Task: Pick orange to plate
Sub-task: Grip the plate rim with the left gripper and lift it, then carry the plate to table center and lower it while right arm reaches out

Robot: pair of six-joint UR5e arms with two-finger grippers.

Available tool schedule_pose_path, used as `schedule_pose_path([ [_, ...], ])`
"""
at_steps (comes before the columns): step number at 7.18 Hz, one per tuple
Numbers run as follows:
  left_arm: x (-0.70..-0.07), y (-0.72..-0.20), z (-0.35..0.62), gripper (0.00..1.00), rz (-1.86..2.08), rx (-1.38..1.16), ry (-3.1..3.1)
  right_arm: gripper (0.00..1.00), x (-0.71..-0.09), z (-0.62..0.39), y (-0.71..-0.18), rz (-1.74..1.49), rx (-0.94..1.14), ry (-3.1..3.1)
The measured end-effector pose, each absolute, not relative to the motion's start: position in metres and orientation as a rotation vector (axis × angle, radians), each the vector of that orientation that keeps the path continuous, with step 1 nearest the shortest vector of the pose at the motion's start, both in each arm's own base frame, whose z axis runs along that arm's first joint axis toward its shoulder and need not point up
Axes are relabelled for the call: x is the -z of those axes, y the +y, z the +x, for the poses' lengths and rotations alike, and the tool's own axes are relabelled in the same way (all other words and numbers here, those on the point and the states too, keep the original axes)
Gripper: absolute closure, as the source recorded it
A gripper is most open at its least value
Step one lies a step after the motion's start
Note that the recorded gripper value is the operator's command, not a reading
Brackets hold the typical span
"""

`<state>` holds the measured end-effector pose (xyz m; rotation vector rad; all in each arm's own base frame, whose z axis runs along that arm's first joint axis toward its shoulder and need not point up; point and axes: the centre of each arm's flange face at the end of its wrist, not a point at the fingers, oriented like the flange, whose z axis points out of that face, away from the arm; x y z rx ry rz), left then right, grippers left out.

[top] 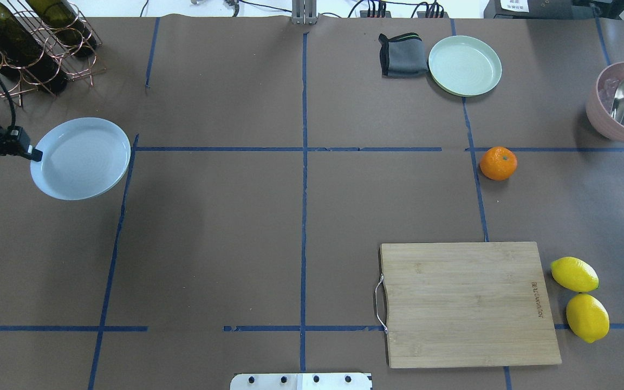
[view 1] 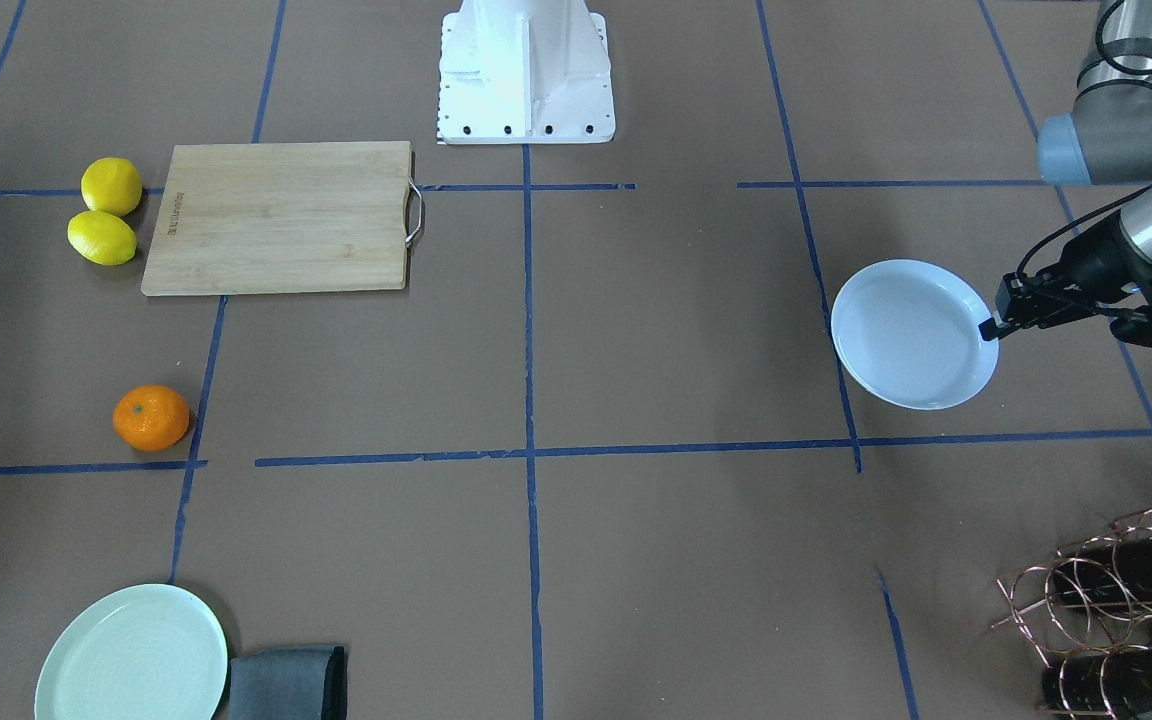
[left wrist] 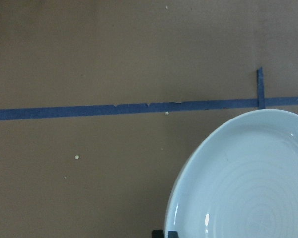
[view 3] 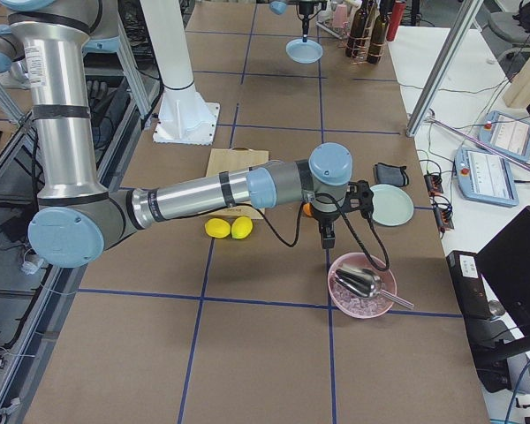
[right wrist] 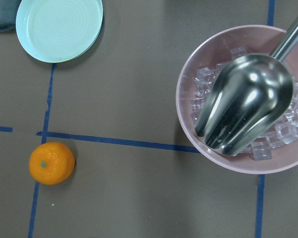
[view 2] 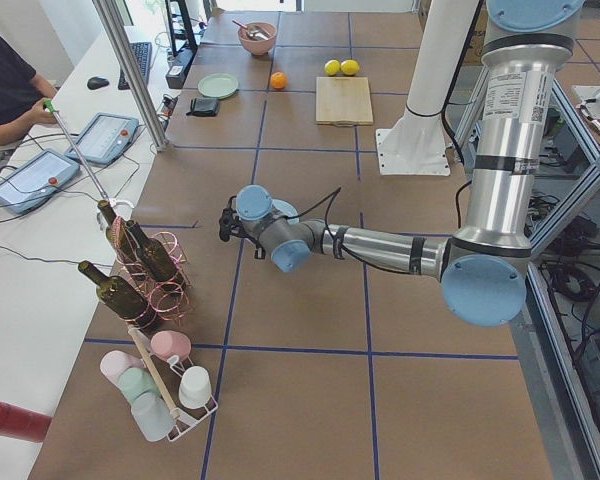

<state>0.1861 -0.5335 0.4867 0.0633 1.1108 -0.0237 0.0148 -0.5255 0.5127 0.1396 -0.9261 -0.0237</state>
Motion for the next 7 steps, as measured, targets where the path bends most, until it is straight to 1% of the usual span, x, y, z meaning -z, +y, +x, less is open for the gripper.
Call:
schedule_pose_path([
  [2,-0.401,-0.566,0.228,1.0,0.018,0.139,1.116,0.0,-0.501,-0.039,-0.53,0.121,-0.027,-0.923],
  [3,-0.363,-0.566,0.273,1.0,-0.02,0.194,1.123,0.0,-0.491,-0.073,-0.531,0.119,-0.064,-0.927],
  [5,-0.309,-0.536,0.381,1.0,-0.072,0.274,1.116,0.0,-0.473,-0.123,-0.533,0.11,-0.106,-0.932],
  [7,-0.274,-0.501,0.471,1.0,-0.116,0.355,1.106,0.0,-0.456,-0.159,-0.536,0.096,-0.138,-0.929],
])
